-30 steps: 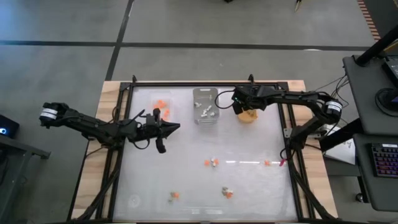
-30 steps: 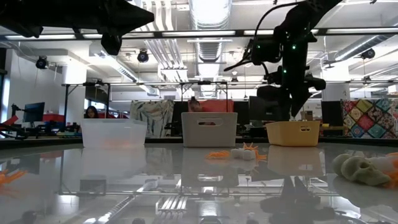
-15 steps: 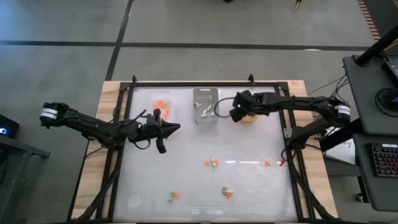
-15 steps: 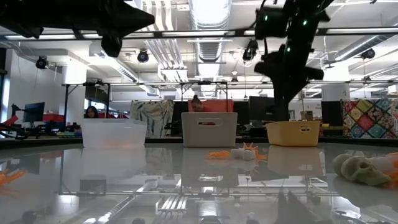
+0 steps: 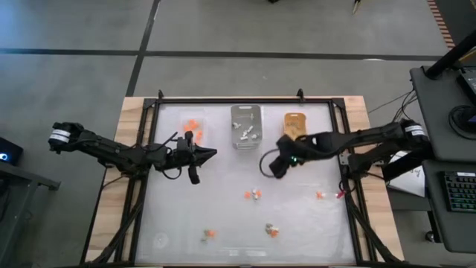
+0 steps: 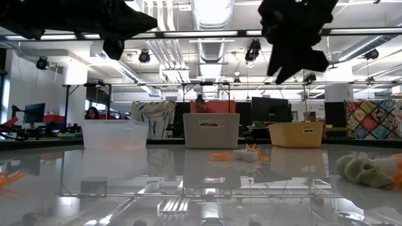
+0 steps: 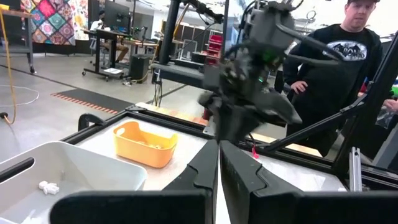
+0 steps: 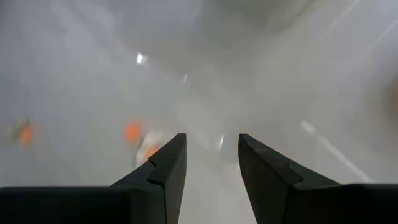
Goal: Sort Halloween decoration
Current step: Put the orange spider toy into the transparent white bin
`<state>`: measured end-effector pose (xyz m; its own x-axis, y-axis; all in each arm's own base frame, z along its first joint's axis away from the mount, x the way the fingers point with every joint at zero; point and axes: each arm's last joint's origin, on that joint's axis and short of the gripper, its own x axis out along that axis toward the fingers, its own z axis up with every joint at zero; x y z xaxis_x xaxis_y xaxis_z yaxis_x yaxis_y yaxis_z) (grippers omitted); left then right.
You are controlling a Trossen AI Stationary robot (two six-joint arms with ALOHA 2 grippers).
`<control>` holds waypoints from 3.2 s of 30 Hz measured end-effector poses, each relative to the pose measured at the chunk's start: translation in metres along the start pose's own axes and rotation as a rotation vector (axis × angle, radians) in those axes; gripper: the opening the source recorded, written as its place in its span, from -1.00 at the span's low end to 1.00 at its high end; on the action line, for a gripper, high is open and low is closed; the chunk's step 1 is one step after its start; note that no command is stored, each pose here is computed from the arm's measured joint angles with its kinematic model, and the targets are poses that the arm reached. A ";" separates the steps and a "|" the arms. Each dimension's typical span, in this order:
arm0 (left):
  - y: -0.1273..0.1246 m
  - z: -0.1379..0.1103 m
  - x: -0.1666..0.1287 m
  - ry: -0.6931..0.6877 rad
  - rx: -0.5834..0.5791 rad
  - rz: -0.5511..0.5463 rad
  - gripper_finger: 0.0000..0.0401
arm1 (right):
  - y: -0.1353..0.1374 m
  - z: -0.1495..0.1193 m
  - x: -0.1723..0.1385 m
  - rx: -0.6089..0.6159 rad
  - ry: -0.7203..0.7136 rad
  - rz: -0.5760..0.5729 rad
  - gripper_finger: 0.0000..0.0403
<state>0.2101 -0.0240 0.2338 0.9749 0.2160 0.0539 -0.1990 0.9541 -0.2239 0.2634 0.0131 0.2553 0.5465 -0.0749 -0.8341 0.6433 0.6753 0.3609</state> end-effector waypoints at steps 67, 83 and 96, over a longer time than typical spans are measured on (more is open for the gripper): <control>0.000 -0.001 0.000 0.012 -0.013 0.003 -1.00 | -0.014 -0.138 0.088 0.145 0.659 -0.822 -0.76; 0.000 -0.001 0.000 0.012 -0.013 0.003 -1.00 | -0.009 -0.127 0.073 0.079 0.559 -0.776 -0.96; 0.000 -0.001 0.000 0.009 -0.019 0.002 -1.00 | -0.003 -0.105 0.021 0.200 0.357 -0.549 -0.96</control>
<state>0.2101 -0.0240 0.2326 0.9754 0.2160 0.0448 -0.1992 0.9495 -0.2426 0.2170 0.0865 0.1936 -0.0755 -0.0979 -0.9923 0.8820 0.4577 -0.1123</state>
